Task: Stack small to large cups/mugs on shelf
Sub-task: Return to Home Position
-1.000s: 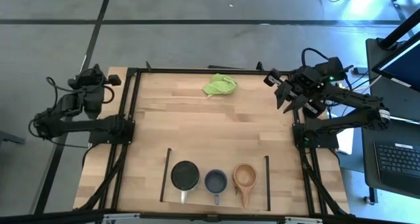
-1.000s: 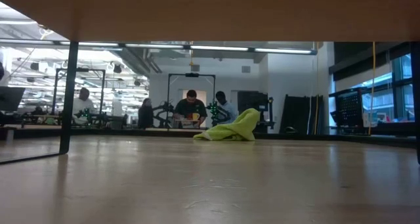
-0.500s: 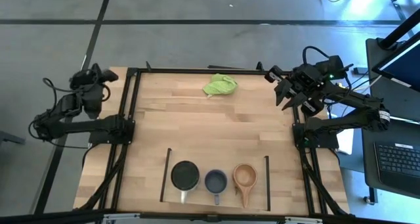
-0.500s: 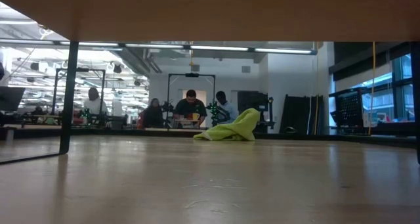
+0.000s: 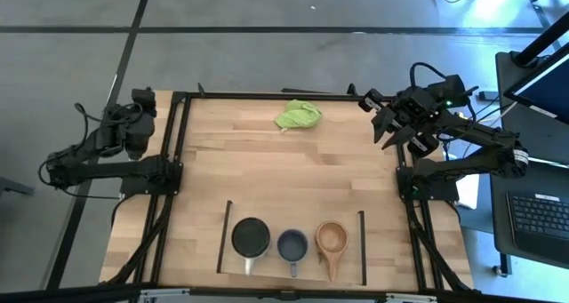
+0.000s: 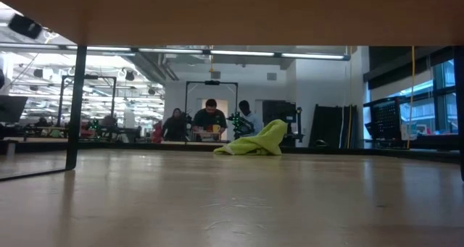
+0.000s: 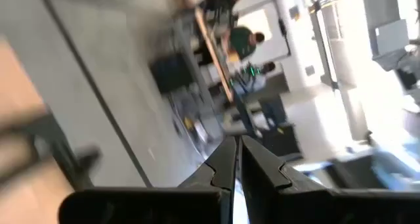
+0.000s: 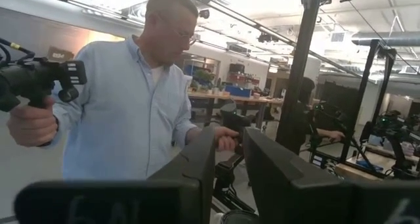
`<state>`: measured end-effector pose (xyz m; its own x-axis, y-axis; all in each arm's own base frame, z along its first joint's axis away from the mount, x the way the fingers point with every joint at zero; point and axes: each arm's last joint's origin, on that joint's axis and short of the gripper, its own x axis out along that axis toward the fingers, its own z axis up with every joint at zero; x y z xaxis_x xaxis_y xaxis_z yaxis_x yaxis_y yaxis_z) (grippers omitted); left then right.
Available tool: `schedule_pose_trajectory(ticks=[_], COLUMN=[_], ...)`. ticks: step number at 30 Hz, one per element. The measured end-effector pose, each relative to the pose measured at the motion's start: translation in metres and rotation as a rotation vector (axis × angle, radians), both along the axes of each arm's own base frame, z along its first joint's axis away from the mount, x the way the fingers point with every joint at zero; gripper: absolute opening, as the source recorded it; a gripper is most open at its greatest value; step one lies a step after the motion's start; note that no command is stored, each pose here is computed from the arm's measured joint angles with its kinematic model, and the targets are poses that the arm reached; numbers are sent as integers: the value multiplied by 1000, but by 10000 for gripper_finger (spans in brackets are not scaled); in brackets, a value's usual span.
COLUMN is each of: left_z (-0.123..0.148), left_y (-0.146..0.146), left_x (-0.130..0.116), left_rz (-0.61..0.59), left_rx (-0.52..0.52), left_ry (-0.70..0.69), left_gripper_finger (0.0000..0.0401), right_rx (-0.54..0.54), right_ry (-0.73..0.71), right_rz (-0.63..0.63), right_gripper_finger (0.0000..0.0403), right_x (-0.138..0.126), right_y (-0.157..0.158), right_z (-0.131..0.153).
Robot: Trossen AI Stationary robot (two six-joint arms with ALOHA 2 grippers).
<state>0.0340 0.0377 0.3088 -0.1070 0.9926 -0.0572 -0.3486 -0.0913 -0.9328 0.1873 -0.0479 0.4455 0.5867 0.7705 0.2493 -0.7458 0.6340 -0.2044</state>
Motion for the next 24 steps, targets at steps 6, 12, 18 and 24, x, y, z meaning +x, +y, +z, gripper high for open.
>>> schedule_pose_trajectory(ticks=[6, 12, 18, 24], left_z=[-3, -7, -18, -16], left_y=[3, 4, 2, 4], left_x=[13, 35, 42, 46], left_rz=[-41, -203, -286, -537], left_rx=[-34, -78, -31, 295], left_ry=[50, 249, 314, 364], left_gripper_finger=[14, 14, 14, 14], right_rx=[-9, 1, 7, 16], right_ry=[6, 23, 39, 61], right_rz=[6, 13, 18, 29], right_gripper_finger=[84, 84, 84, 84], right_x=[0, 0, 0, 0], right_y=[-1, -1, -1, -1], right_z=[0, 0, -1, -1])
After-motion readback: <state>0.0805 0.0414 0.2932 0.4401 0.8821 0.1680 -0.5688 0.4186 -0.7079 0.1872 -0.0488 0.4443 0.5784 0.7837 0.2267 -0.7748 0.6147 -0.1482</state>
